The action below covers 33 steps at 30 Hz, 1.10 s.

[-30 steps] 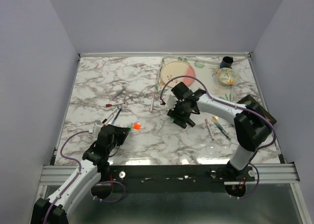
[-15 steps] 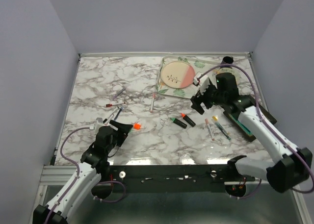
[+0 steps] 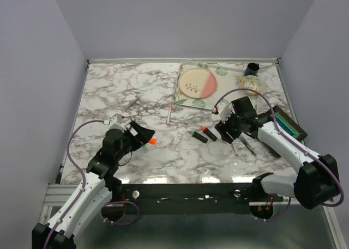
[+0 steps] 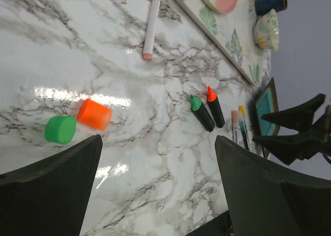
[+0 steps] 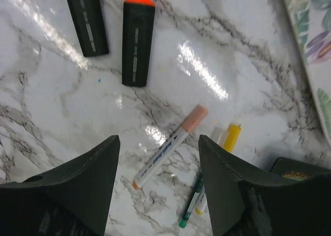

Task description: Open the pen caps

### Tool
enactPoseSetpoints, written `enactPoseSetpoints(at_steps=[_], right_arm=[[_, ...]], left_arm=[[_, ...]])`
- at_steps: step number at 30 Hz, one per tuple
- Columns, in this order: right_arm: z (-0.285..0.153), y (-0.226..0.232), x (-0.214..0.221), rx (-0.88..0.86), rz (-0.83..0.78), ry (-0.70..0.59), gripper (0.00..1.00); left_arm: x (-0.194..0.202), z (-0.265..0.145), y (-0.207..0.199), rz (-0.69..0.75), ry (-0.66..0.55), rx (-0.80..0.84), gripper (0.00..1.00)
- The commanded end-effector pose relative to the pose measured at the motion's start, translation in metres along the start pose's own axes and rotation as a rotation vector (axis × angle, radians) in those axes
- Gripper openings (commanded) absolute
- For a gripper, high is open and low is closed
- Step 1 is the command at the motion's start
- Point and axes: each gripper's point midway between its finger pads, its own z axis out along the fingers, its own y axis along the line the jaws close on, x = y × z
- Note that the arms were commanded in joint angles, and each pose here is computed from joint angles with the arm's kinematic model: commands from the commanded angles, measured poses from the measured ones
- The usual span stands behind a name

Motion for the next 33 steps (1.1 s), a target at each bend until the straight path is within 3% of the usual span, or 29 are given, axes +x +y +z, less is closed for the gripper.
enactPoseSetpoints(at_steps=[1,5,15,18,23,28,33], right_arm=[[0.001,0.008,0.059,-0.012,0.054,0.263,0.65],[0.016,0.004,0.084,-0.021,0.107,0.381,0.59],[0.032,0.009,0.109,-0.09,0.175,0.488,0.5],[0.036,0.014,0.113,-0.12,0.182,0.502,0.41],[0.046,0.013,0.117,-0.121,0.201,0.526,0.15],[0.049,0.013,0.099,-0.139,0.218,0.457,0.01],[0.033,0.017,0.048,-0.197,0.181,0.247,0.0]], left_arm=[[-0.012,-0.008,-0.025,0.16,-0.007,0.088,0.99],[-0.013,-0.009,-0.028,0.169,-0.014,0.102,0.99],[-0.012,-0.01,-0.029,0.176,-0.016,0.118,0.99],[-0.01,-0.009,-0.032,0.166,-0.009,0.137,0.99],[0.004,-0.001,-0.042,0.056,0.051,0.219,0.99],[0.013,0.005,-0.062,-0.081,0.082,0.378,0.99],[0.024,0.015,-0.08,-0.129,0.136,0.432,0.97]])
